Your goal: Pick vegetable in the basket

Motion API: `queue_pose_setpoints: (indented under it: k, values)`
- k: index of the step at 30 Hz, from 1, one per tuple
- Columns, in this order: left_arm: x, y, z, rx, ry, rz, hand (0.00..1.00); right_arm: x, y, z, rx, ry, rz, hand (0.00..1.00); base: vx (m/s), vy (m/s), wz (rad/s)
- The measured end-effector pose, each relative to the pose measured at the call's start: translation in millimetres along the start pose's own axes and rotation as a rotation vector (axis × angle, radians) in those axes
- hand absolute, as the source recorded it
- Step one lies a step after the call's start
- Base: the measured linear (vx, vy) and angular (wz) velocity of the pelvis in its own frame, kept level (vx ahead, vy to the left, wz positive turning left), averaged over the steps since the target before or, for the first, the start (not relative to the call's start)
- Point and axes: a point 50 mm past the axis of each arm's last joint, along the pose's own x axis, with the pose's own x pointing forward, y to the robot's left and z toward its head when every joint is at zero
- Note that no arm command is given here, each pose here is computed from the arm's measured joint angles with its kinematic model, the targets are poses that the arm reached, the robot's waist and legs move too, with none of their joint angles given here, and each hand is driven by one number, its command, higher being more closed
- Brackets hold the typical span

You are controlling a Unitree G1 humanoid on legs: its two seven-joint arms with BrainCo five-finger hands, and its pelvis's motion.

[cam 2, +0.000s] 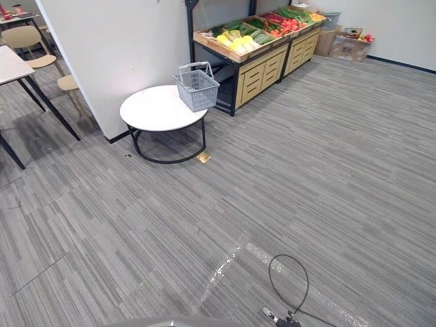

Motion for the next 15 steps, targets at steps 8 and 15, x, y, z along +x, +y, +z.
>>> queue_pose_setpoints:
  k: [8, 15]
  values:
    - [-0.2, 0.8, 0.0, 0.008, -0.005, 0.043, 0.00, 2.5, 6.2, 9.8, 0.008, -0.037, 0.013, 0.00, -0.03, 0.000, 0.02]
    - [0.2, 3.7, 1.1, 0.014, -0.006, 0.077, 0.00, 2.2, 9.0, 9.4, 0.005, -0.038, 0.027, 0.00, -0.03, 0.007, 0.04]
